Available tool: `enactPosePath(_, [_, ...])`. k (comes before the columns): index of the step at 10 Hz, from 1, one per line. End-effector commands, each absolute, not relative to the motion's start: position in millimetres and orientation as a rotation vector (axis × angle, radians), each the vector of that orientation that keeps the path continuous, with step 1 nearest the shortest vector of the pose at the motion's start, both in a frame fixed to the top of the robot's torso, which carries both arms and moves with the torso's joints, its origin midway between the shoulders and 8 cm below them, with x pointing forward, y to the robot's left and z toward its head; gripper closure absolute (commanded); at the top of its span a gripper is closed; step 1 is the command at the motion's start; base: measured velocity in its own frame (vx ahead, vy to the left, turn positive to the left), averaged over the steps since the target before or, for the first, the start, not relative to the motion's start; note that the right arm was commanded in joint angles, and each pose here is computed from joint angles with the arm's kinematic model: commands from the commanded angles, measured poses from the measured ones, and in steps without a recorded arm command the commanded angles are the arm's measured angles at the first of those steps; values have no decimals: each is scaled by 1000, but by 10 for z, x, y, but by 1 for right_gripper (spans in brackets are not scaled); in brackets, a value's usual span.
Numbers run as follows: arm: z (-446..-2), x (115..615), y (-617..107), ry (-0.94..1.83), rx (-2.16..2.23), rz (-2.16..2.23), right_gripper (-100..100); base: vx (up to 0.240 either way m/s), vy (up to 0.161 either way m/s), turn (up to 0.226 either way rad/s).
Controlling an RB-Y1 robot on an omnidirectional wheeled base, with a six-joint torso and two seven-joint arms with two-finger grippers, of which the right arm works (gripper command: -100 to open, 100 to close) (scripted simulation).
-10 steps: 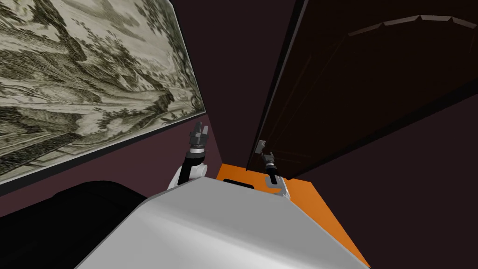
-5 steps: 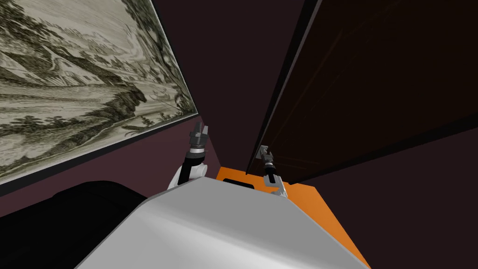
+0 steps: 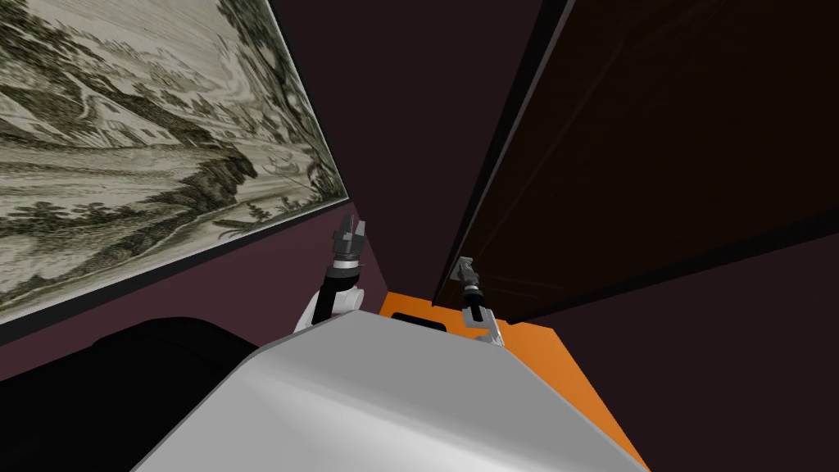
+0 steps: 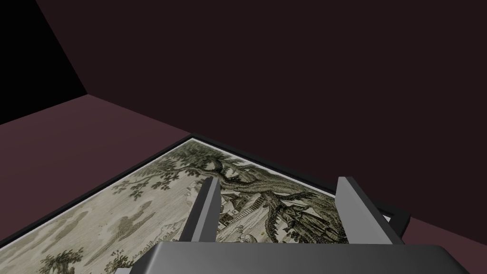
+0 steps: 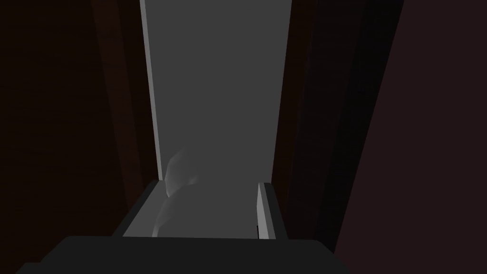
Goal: Pull the door open
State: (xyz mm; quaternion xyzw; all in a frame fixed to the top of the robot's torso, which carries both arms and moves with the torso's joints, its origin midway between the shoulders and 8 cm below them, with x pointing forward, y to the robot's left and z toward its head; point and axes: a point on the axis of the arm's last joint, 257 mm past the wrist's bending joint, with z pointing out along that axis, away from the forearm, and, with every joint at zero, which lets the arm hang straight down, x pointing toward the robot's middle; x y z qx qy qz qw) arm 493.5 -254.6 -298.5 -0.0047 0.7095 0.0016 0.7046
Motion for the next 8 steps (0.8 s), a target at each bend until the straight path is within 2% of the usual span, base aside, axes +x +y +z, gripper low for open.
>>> enactPosePath(1, [-2959,4941,-2572,1572,-9,0,100,-6,-2,3])
enactPosePath(3, [-2984,4928,-2573,1576,25,35,100,-18,0,16])
enactPosePath(8, [-2958,4916,-2655,1564,133,130,100,-72,-9,27])
